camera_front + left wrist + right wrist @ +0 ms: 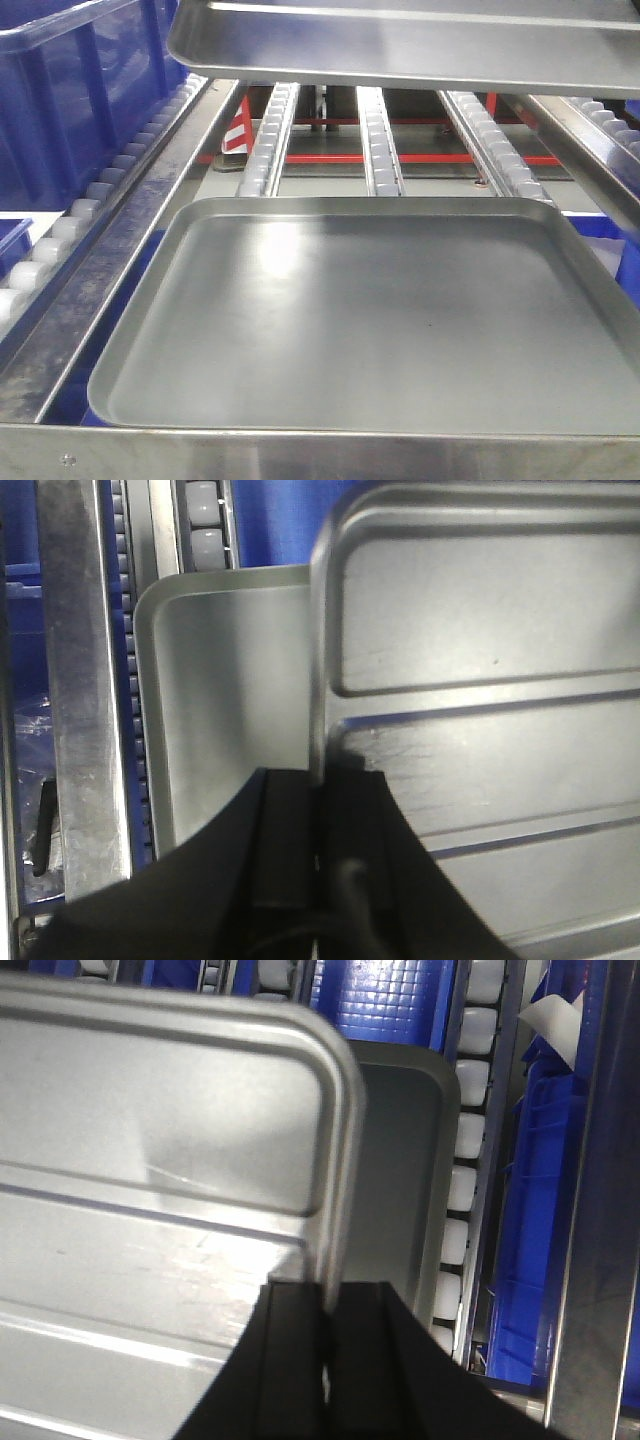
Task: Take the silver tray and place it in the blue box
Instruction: 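Hold the lifted tray level with both grippers, then drive the base away from the rack carrying the tray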
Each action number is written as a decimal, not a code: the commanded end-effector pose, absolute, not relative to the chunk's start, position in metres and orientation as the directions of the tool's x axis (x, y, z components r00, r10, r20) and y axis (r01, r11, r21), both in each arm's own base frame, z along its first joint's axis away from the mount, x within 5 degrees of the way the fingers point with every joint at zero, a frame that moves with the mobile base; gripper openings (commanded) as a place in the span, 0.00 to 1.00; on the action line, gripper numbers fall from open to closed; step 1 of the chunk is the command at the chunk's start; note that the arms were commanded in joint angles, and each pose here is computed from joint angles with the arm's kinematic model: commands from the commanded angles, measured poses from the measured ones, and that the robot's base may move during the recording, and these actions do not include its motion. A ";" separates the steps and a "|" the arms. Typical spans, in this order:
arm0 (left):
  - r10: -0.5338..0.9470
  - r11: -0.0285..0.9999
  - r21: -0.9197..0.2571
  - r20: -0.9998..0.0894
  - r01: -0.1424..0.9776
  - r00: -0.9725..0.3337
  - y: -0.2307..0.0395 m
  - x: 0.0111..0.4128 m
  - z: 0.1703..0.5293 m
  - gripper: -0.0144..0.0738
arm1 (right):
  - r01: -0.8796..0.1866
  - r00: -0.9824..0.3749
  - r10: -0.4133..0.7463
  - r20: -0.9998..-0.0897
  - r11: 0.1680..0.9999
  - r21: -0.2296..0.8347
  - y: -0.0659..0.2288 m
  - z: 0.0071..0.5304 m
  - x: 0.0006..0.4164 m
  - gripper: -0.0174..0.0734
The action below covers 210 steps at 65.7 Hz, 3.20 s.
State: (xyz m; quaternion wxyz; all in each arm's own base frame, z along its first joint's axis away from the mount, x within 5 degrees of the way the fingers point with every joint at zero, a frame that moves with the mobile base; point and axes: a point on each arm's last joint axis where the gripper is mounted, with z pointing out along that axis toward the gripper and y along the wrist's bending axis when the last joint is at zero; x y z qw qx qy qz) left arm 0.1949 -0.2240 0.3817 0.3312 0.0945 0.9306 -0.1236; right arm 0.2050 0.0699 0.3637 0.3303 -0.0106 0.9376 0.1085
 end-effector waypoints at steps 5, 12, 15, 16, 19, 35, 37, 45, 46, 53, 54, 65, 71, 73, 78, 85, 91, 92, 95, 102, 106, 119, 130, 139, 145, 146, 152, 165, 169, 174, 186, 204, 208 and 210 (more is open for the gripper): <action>0.086 0.963 -0.120 -0.713 0.241 -0.696 -0.207 0.193 0.405 0.05 | -0.100 -0.716 0.021 -0.697 0.986 0.132 0.062 0.380 0.204 0.26; 0.085 0.963 -0.120 -0.713 0.241 -0.696 -0.207 0.193 0.405 0.05 | -0.097 -0.728 0.018 -0.686 0.987 0.129 0.062 0.379 0.203 0.26; 0.085 0.963 -0.120 -0.713 0.241 -0.696 -0.207 0.193 0.405 0.05 | -0.097 -0.728 0.018 -0.686 0.987 0.129 0.062 0.379 0.203 0.26; 0.085 0.963 -0.120 -0.713 0.241 -0.696 -0.207 0.193 0.405 0.05 | -0.097 -0.728 0.018 -0.686 0.987 0.129 0.062 0.379 0.203 0.26; 0.085 0.963 -0.120 -0.713 0.241 -0.696 -0.207 0.193 0.405 0.05 | -0.097 -0.728 0.018 -0.686 0.987 0.129 0.062 0.379 0.203 0.26; 0.085 0.963 -0.120 -0.713 0.241 -0.696 -0.207 0.193 0.405 0.05 | -0.097 -0.728 0.018 -0.686 0.987 0.129 0.062 0.379 0.203 0.26; 0.085 0.963 -0.120 -0.713 0.241 -0.696 -0.207 0.193 0.405 0.05 | -0.097 -0.728 0.018 -0.686 0.987 0.129 0.062 0.379 0.203 0.26; 0.085 0.963 -0.120 -0.713 0.241 -0.696 -0.207 0.193 0.405 0.05 | -0.097 -0.728 0.018 -0.686 0.987 0.129 0.062 0.379 0.203 0.26; 0.085 0.963 -0.120 -0.713 0.241 -0.696 -0.207 0.193 0.405 0.05 | -0.097 -0.728 0.018 -0.686 0.987 0.129 0.062 0.379 0.203 0.26; 0.085 0.963 -0.120 -0.713 0.241 -0.696 -0.207 0.193 0.405 0.05 | -0.097 -0.728 0.018 -0.686 0.987 0.129 0.062 0.379 0.203 0.26; 0.085 0.963 -0.120 -0.713 0.241 -0.696 -0.207 0.193 0.405 0.05 | -0.097 -0.728 0.018 -0.686 0.987 0.129 0.062 0.379 0.203 0.26; 0.085 0.963 -0.120 -0.713 0.241 -0.696 -0.207 0.193 0.405 0.05 | -0.097 -0.728 0.018 -0.686 0.987 0.129 0.062 0.379 0.203 0.26; 0.085 0.963 -0.120 -0.713 0.241 -0.696 -0.207 0.193 0.405 0.05 | -0.097 -0.728 0.018 -0.686 0.987 0.129 0.062 0.379 0.203 0.26; 0.085 0.963 -0.120 -0.713 0.241 -0.696 -0.207 0.193 0.405 0.05 | -0.097 -0.728 0.018 -0.686 0.987 0.129 0.062 0.379 0.203 0.26; 0.085 0.963 -0.120 -0.713 0.241 -0.696 -0.207 0.193 0.405 0.05 | -0.097 -0.728 0.018 -0.686 0.987 0.129 0.062 0.379 0.203 0.26; 0.085 0.963 -0.120 -0.713 0.241 -0.696 -0.207 0.193 0.405 0.05 | -0.097 -0.728 0.018 -0.686 0.987 0.129 0.062 0.379 0.203 0.26; 0.085 0.963 -0.120 -0.713 0.241 -0.696 -0.207 0.193 0.405 0.05 | -0.097 -0.728 0.018 -0.686 0.987 0.129 0.062 0.379 0.203 0.26; 0.085 0.963 -0.120 -0.713 0.241 -0.696 -0.207 0.193 0.405 0.05 | -0.097 -0.728 0.018 -0.686 0.987 0.129 0.062 0.379 0.203 0.26; 0.085 0.963 -0.120 -0.713 0.241 -0.696 -0.207 0.193 0.405 0.05 | -0.097 -0.728 0.018 -0.686 0.987 0.129 0.062 0.379 0.203 0.26; 0.085 0.963 -0.120 -0.713 0.241 -0.696 -0.207 0.193 0.405 0.05 | -0.097 -0.728 0.018 -0.686 0.987 0.129 0.062 0.379 0.203 0.26; 0.085 0.963 -0.120 -0.713 0.241 -0.696 -0.207 0.193 0.405 0.05 | -0.097 -0.728 0.018 -0.686 0.987 0.129 0.062 0.379 0.203 0.26; 0.085 0.963 -0.120 -0.713 0.241 -0.696 -0.207 0.193 0.405 0.05 | -0.097 -0.728 0.018 -0.686 0.987 0.129 0.062 0.379 0.203 0.26; 0.085 0.963 -0.120 -0.713 0.241 -0.696 -0.207 0.193 0.405 0.05 | -0.097 -0.728 0.018 -0.686 0.987 0.129 0.062 0.379 0.203 0.26; 0.085 0.963 -0.120 -0.713 0.241 -0.696 -0.207 0.193 0.405 0.05 | -0.097 -0.728 0.018 -0.686 0.987 0.129 0.062 0.379 0.203 0.26; 0.085 0.963 -0.120 -0.713 0.241 -0.696 -0.207 0.193 0.405 0.05 | -0.097 -0.728 0.018 -0.686 0.987 0.129 0.062 0.379 0.203 0.26; 0.085 0.963 -0.120 -0.713 0.241 -0.696 -0.207 0.193 0.405 0.05 | -0.097 -0.728 0.018 -0.686 0.987 0.129 0.062 0.379 0.203 0.26; 0.085 0.963 -0.120 -0.713 0.241 -0.696 -0.207 0.193 0.405 0.05 | -0.097 -0.728 0.018 -0.686 0.987 0.129 0.062 0.379 0.203 0.26; 0.085 0.963 -0.120 -0.713 0.241 -0.696 -0.207 0.193 0.405 0.05 | -0.097 -0.728 0.018 -0.686 0.987 0.129 0.062 0.379 0.203 0.26; 0.085 0.963 -0.120 -0.713 0.241 -0.696 -0.207 0.193 0.405 0.05 | -0.097 -0.728 0.018 -0.686 0.987 0.129 0.062 0.379 0.203 0.26; 0.085 0.963 -0.120 -0.713 0.241 -0.696 -0.207 0.193 0.405 0.05 | -0.097 -0.728 0.018 -0.686 0.987 0.129 0.062 0.379 0.203 0.26; 0.085 0.963 -0.120 -0.713 0.241 -0.696 -0.207 0.193 0.405 0.04 | -0.097 -0.728 0.018 -0.686 0.987 0.129 0.062 0.379 0.203 0.26; 0.085 0.963 -0.120 -0.713 0.241 -0.696 -0.207 0.193 0.405 0.04 | -0.097 -0.728 0.018 -0.686 0.987 0.129 0.062 0.379 0.203 0.26; 0.085 0.963 -0.120 -0.713 0.241 -0.696 -0.207 0.193 0.405 0.04 | -0.097 -0.728 0.018 -0.686 0.987 0.129 0.062 0.379 0.203 0.26; 0.085 0.963 -0.120 -0.713 0.241 -0.696 -0.207 0.193 0.405 0.04 | -0.097 -0.728 0.018 -0.686 0.987 0.129 0.062 0.379 0.203 0.26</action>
